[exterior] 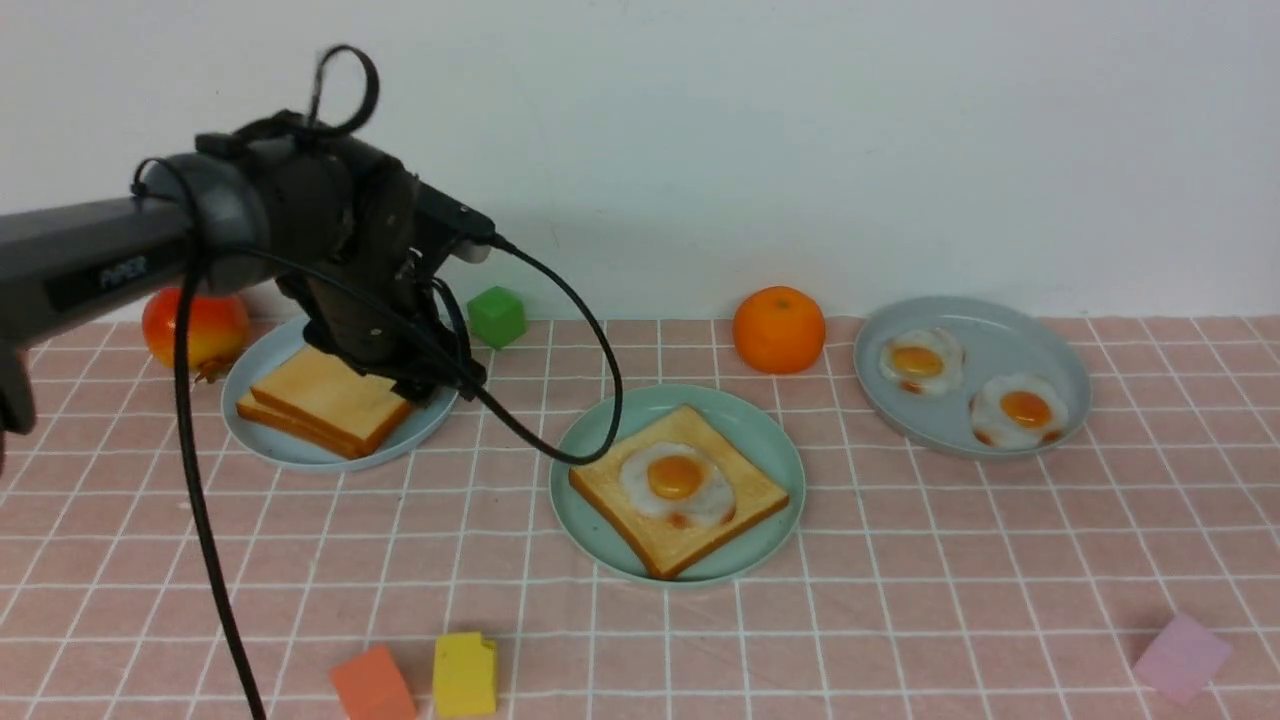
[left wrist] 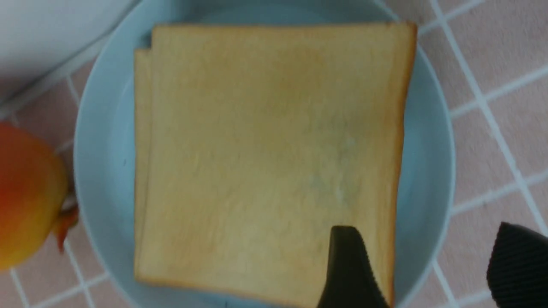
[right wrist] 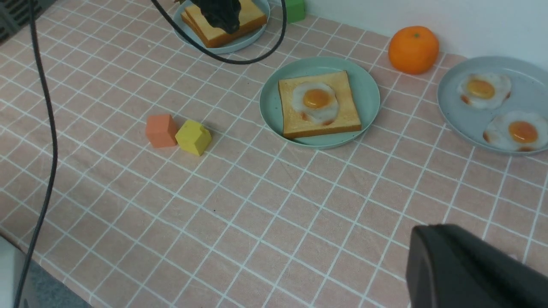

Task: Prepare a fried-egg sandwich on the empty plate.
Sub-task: Use the left arm to grab a slice of bread

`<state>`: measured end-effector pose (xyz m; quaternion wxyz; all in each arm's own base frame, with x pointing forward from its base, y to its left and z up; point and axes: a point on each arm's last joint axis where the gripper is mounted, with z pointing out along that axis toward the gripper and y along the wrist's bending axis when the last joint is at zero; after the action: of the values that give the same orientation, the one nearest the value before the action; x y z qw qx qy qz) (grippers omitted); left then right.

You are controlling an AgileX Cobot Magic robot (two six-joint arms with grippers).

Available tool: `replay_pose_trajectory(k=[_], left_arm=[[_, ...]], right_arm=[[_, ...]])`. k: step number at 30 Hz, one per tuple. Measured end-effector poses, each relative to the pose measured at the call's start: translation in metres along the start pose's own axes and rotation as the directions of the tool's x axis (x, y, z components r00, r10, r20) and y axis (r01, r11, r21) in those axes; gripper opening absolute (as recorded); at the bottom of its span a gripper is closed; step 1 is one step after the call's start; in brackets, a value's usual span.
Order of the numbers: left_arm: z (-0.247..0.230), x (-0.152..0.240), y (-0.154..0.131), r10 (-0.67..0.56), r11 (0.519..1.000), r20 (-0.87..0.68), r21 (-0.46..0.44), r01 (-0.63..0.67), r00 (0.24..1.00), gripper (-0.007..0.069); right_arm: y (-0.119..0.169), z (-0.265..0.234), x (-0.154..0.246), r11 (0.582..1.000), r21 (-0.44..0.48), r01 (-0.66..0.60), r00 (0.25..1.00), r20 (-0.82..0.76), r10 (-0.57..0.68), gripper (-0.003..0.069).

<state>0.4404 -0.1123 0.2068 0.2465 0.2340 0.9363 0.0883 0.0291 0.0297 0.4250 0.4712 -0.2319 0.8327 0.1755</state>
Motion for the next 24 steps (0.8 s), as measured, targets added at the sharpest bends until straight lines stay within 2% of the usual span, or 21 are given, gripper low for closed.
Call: replay_pose_trajectory(k=[12,15,18,24], left_arm=[[0.032,0.006,-0.002,-0.052,0.997,-0.025,-0.066,0.050,0.998,0.0436],[0.036,0.007,-0.002,-0.067,0.995,-0.026,-0.073,0.065,0.997,0.0412],[0.036,0.007,-0.002,-0.073,0.995,-0.027,-0.071,0.071,0.997,0.0360],[0.036,0.006,-0.003,-0.089,0.994,-0.026,-0.060,0.087,0.996,0.0143]], right_arm=[[0.001,0.000,0.000,1.000,-0.006,-0.010,1.000,0.000,0.010,0.0003],[0.001,0.000,0.000,1.000,-0.006,-0.011,1.000,0.000,0.011,0.0003],[0.001,0.000,0.000,1.000,-0.007,-0.013,1.000,0.000,0.013,0.0003],[0.001,0.000,0.000,1.000,-0.006,-0.013,1.000,0.000,0.013,0.0004]])
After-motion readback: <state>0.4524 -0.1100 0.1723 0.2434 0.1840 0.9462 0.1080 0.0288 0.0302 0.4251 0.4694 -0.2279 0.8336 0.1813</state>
